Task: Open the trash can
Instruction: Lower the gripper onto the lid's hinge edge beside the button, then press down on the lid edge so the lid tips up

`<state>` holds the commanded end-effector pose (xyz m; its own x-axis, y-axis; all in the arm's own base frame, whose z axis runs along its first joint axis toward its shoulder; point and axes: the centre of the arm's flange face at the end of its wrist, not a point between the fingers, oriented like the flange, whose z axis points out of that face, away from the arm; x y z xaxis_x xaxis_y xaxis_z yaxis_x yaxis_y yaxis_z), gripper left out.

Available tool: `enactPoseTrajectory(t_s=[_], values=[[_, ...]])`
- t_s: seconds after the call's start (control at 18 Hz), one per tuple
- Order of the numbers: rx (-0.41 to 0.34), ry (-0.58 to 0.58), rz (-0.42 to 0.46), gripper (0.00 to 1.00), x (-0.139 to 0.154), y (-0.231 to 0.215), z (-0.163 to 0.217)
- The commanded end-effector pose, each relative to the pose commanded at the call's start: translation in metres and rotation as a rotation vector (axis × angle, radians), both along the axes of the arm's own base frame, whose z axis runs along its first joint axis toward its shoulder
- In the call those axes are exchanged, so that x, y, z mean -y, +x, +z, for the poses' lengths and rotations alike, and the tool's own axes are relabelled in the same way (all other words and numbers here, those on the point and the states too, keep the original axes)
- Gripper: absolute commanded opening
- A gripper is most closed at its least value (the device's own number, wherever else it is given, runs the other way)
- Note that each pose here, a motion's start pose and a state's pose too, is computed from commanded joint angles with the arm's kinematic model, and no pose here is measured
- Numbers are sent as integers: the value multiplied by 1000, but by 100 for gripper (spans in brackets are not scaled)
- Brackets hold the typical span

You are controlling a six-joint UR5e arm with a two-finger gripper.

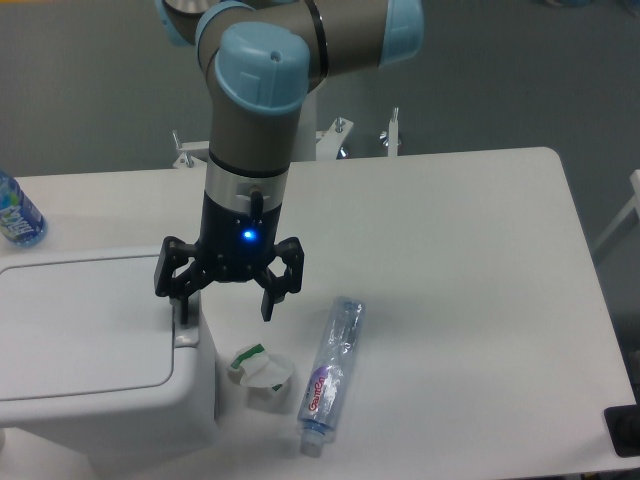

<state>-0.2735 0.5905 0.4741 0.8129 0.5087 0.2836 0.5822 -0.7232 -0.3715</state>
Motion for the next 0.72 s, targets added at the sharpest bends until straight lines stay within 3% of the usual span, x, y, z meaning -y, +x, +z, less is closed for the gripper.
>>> enactPoseTrajectory(t_s=[0.5, 0.72], values=[[3, 3, -2, 100, 0, -1, 2], [-29, 84, 31, 100, 12, -25, 45]])
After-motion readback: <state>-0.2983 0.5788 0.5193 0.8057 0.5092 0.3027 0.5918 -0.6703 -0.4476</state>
